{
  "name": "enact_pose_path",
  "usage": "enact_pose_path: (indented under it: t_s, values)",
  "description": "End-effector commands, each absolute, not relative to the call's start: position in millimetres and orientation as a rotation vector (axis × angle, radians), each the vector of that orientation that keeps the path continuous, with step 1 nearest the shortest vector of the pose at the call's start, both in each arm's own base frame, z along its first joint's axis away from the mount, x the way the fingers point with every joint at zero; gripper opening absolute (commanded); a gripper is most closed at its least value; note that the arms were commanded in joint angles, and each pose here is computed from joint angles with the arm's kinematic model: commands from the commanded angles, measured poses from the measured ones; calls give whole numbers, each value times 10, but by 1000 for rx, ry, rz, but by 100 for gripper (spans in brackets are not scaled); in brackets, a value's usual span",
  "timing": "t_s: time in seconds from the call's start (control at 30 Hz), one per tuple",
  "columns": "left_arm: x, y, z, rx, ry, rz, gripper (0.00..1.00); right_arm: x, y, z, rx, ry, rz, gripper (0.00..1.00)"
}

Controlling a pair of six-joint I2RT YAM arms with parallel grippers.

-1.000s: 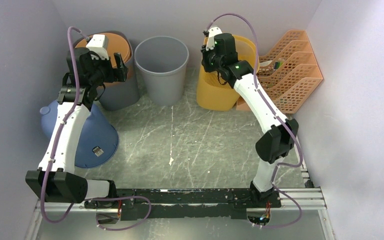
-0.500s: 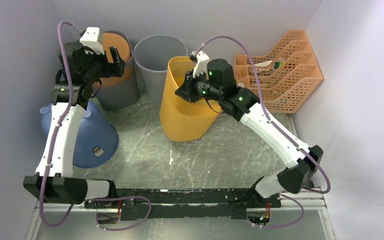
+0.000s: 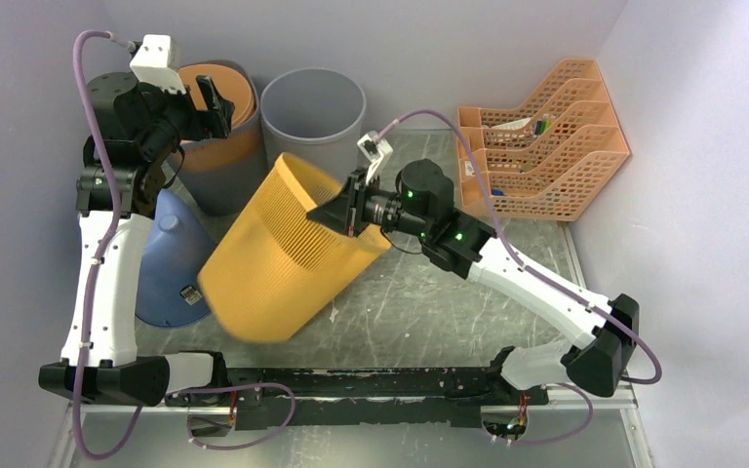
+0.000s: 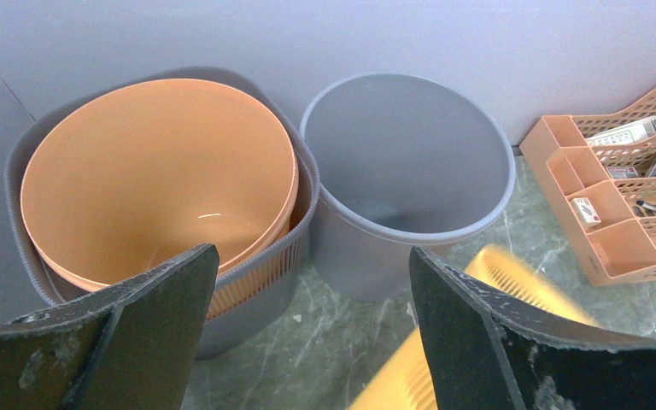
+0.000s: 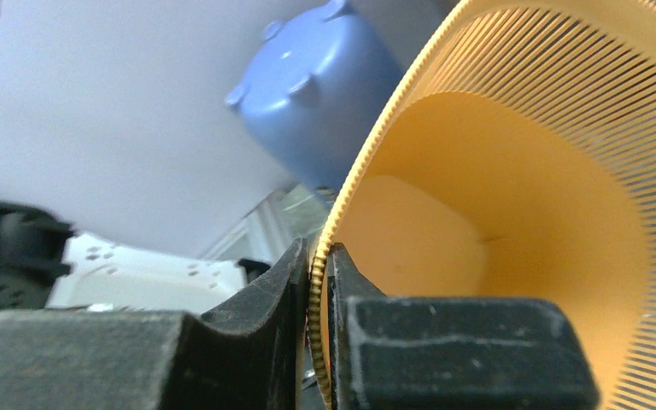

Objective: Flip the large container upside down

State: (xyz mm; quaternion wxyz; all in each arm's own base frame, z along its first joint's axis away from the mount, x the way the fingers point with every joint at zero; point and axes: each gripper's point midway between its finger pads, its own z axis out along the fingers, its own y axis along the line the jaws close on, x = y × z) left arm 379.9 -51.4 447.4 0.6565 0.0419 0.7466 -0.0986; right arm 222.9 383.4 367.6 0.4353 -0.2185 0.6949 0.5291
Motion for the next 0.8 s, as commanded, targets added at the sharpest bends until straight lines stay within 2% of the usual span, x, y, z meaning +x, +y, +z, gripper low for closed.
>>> enact_pose_path:
  t_s: [0.0, 0.5, 0.77]
  values:
    - [3664, -562, 4578, 88, 1670, -258, 93, 1982, 3670, 4281, -469, 1521, 1456, 0]
    - [3615, -577, 4502, 85, 1682, -273, 92, 1981, 3272, 2690, -310, 1773, 1302, 0]
    - [3680, -575, 4407, 89, 1709, -264, 91, 2396, 2869, 1960, -160, 1913, 1174, 0]
